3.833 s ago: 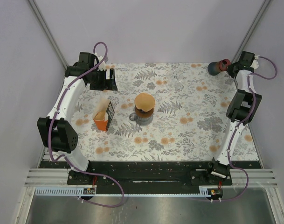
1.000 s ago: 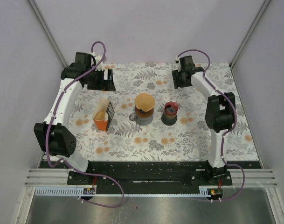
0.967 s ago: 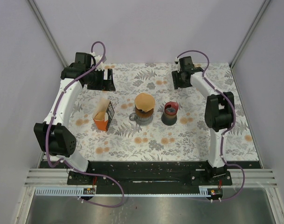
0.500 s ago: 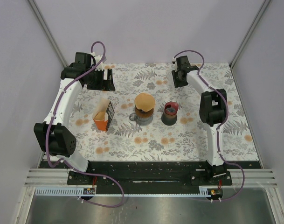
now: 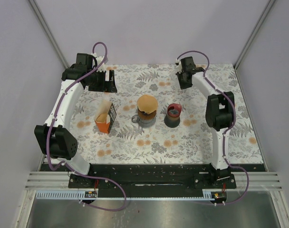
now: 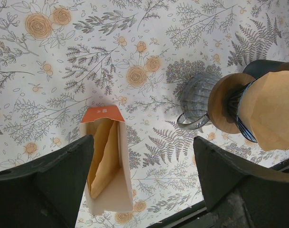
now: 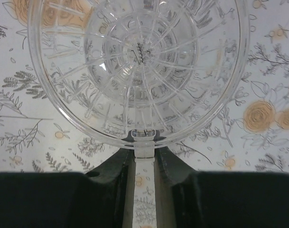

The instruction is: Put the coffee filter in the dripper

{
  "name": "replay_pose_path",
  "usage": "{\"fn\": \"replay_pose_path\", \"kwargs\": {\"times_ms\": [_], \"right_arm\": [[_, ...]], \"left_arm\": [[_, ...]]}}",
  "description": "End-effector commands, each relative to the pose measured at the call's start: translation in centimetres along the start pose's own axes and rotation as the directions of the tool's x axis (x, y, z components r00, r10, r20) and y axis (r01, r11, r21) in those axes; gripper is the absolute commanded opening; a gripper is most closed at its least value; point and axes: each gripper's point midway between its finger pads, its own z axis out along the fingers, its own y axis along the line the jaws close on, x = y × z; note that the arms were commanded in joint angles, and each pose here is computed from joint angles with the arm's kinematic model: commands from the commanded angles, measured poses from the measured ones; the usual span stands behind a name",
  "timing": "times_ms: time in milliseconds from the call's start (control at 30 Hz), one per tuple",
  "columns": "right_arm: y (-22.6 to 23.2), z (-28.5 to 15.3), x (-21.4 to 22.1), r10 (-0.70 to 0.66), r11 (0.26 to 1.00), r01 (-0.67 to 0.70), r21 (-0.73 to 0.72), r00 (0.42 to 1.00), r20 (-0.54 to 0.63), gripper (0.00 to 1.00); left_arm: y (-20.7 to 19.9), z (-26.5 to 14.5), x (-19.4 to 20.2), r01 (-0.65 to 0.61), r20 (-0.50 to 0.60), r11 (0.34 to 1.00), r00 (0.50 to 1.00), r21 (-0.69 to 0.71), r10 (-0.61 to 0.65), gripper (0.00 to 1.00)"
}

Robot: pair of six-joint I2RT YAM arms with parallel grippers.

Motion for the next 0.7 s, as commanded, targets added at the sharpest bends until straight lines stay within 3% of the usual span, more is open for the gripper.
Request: {"fn": "replay_pose_path", "kwargs": {"times_ms": [0,233,467,667], "right_arm": [[-1.6,-9.7,-7.1,-0.035,0.998,0.022,0.051,0.964,0.265,0.0],[-1.7,-17.5,-7.0,-0.075,0.996,0.057,0.063,0.933,0.353,0.0],[2.4,-24.3,-2.3,-0.097,0.992,0.12,-0.043,0.929,0.358,0.0],[5.8,-27.7,2.0,-0.033,0.98,0.097,-0.172,0.938,0.344,0.0]], "left_arm": [[0.2,-0.2,-1.1,-0.022,0.045,1.0,0.999,-0.004,0.022,0.89],[0.1,-0.1,-1.0,-0.019,0.04,1.0,0.999,0.009,0.019,0.89],[-0.1,-0.4,-1.1,-0.022,0.048,1.0,0.999,0.012,0.021,0.89],[-0.3,-0.1,-1.0,-0.01,0.034,1.0,0.999,0.026,0.009,0.89]]}}
